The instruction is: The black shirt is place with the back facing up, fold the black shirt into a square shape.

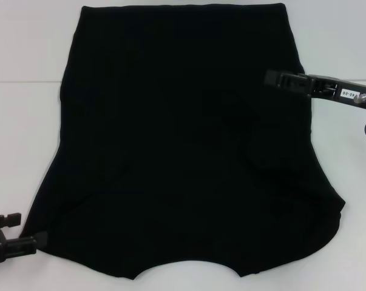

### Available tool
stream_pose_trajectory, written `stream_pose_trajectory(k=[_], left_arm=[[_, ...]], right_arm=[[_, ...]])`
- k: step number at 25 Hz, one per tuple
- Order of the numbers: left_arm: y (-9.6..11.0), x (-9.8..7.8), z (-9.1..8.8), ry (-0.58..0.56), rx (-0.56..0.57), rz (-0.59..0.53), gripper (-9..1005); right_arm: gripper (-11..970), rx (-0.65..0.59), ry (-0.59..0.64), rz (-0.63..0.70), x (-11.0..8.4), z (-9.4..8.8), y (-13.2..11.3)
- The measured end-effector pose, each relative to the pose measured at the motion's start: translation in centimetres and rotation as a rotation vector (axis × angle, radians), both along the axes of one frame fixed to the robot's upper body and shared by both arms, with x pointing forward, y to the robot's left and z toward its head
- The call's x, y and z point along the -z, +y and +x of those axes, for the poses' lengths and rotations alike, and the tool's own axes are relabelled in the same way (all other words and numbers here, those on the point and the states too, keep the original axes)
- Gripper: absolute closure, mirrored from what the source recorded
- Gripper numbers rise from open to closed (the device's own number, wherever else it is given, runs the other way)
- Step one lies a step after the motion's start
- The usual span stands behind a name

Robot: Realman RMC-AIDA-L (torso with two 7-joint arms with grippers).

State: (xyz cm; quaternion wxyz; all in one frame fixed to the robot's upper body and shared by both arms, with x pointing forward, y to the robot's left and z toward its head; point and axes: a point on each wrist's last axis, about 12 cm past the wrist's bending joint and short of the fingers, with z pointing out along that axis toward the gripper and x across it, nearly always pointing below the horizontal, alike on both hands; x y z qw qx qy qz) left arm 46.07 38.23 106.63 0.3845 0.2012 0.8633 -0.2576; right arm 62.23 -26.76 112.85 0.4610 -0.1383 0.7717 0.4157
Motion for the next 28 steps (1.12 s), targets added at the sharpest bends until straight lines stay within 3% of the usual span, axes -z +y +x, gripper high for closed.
stream_pose_trajectory(k=[13, 28], left_arm=[[-0.4, 0.9, 1.6, 0.026, -0.008, 0.108, 88], [-0.8, 0.8, 1.8, 0.068, 0.035, 0.114, 88]], right_arm=[[399, 0.005, 0.002, 0.003, 0.0, -0.1, -0.1], [400, 0.012, 0.0, -0.001, -0.1, 0.1, -0.4]])
